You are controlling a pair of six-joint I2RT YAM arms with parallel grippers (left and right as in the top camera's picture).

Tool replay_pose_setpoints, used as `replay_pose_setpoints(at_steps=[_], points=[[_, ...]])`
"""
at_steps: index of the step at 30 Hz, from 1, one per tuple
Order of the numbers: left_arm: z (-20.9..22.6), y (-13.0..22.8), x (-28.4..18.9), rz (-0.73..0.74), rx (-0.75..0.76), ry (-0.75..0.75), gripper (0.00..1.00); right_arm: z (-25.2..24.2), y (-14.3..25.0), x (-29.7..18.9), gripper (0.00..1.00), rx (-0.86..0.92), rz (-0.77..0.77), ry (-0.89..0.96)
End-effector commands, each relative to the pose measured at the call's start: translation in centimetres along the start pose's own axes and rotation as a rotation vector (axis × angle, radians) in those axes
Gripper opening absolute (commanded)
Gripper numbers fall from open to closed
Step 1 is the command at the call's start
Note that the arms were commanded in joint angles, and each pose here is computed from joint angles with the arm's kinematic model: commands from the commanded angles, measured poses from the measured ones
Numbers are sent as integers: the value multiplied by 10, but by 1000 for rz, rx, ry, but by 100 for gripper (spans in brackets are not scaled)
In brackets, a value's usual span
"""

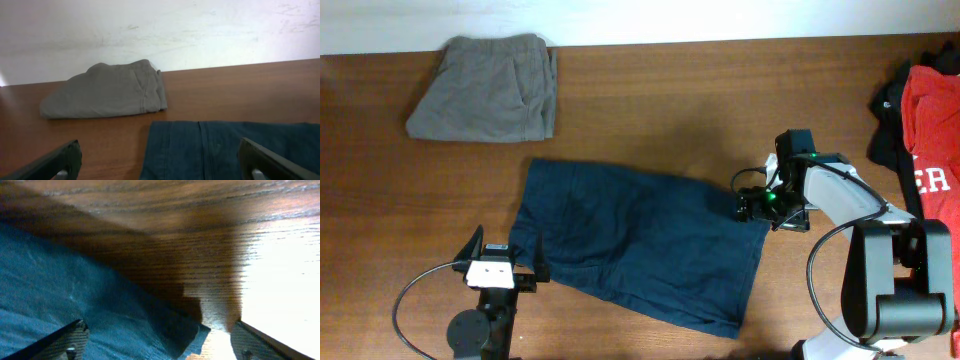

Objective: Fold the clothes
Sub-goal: 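Grasp the pants' right edge and drag it right to flatten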

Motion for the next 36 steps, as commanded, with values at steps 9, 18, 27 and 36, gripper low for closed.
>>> replay_pose_setpoints(at_steps=[9,18,27,36], points=[[0,1,0,4,12,8,99,-2,1,-1,56,24,-16,-1],[0,1,0,3,12,8,99,-2,-3,-1,18,44,-40,2],[0,1,0,3,12,8,99,-7,-30,-5,4,48,-210,40],[0,1,0,3,12,8,99,-14,-62,-16,4,52,-428,114]])
Point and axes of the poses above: each gripper's point midway between its finger pads, its own x axis out along the fingers, its own z axis along the line the jaws close on, y = z × x, the point moved 9 cm from there along -x, back along the fingers, and after that the axes turned 14 degrees about -x, right-handed, at the moved point
